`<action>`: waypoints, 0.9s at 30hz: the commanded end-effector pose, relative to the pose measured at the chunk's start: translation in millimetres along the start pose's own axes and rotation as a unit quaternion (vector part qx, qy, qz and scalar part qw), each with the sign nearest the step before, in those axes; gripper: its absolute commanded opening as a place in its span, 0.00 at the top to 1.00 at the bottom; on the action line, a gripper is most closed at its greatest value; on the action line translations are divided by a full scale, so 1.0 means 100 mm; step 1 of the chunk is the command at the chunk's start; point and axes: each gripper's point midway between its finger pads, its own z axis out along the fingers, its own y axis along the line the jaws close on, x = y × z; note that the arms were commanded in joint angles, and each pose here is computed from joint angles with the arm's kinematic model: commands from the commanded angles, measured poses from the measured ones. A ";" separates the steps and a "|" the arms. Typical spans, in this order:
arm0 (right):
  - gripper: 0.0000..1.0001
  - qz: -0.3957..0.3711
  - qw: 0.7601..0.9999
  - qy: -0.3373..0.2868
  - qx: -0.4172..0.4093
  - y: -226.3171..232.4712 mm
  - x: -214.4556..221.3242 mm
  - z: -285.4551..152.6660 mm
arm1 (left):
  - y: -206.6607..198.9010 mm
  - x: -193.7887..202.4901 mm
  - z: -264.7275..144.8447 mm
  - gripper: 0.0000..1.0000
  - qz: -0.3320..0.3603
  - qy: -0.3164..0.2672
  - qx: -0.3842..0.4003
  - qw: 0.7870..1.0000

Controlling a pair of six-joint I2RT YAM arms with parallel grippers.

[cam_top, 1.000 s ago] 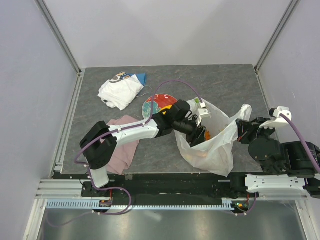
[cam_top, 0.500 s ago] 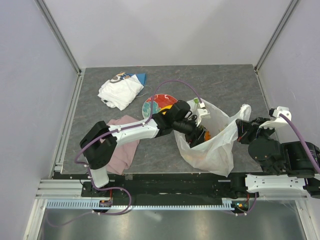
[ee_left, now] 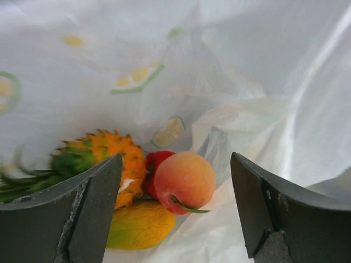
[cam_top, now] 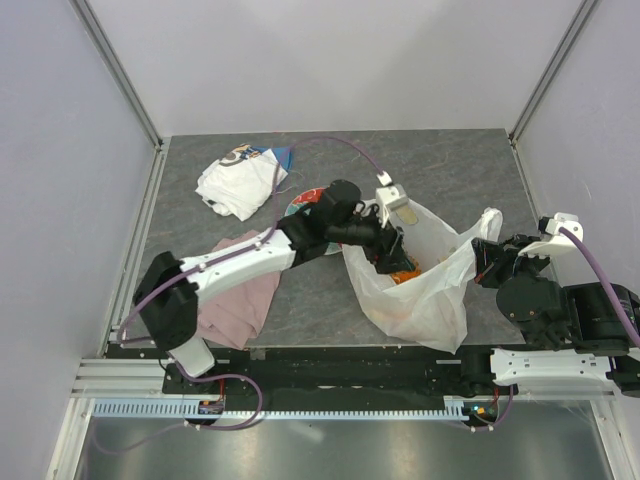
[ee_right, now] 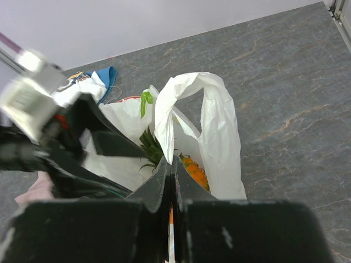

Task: Place the fruits into the plastic bag

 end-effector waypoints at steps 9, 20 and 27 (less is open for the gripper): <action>1.00 0.013 1.000 -0.005 0.000 0.00 -0.02 0.00 | 0.11 -1.22 -1.48 0.14 0.094 -0.229 -0.093 0.964; 1.00 0.016 1.000 -0.004 -0.002 0.00 -0.03 -0.01 | 1.63 -0.48 -2.17 0.14 -0.013 -0.207 -0.337 0.918; 1.00 0.014 1.000 -0.005 0.000 -0.01 -0.03 0.00 | 2.13 0.02 -2.00 0.15 -0.018 -0.120 -0.384 0.915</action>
